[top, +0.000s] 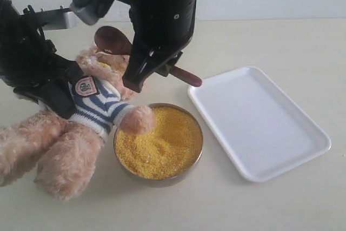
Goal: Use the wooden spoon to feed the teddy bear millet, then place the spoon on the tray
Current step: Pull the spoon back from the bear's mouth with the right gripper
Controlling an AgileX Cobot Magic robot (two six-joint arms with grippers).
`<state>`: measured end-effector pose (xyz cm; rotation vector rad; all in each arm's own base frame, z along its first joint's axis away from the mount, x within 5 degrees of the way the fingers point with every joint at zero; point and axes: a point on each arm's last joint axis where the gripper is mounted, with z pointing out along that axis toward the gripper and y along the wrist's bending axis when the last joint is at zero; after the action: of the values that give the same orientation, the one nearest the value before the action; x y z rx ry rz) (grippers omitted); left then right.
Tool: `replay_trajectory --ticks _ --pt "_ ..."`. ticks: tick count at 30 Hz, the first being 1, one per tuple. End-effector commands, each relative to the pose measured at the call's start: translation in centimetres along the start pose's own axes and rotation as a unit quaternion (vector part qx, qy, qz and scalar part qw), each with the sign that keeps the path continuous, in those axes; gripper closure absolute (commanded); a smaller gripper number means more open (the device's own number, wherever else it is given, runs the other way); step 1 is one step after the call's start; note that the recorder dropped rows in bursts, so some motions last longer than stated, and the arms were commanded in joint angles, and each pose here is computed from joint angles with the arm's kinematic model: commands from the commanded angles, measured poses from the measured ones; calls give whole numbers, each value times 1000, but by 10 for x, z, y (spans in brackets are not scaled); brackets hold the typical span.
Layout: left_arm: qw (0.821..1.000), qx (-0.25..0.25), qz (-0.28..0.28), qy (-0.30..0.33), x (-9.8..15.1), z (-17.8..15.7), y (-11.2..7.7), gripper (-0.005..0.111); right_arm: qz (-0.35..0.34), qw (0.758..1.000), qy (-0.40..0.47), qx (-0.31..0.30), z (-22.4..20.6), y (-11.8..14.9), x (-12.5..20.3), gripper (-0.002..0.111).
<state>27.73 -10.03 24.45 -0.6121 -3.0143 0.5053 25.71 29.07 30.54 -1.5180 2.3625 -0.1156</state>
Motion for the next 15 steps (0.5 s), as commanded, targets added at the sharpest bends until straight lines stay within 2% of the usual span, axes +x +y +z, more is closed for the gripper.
replay_trajectory --ticks 1,10,15 --pt "1000 -1 7 -7 1 -4 -2 103 12 1000 23 -4 9 -3 11 109" --pt "1000 -12 -1 -9 1 -5 5 103 62 998 4 -15 -9 -21 26 109" --pt "1000 -13 -4 -16 0 -6 6 103 57 995 73 -33 21 -6 52 109"
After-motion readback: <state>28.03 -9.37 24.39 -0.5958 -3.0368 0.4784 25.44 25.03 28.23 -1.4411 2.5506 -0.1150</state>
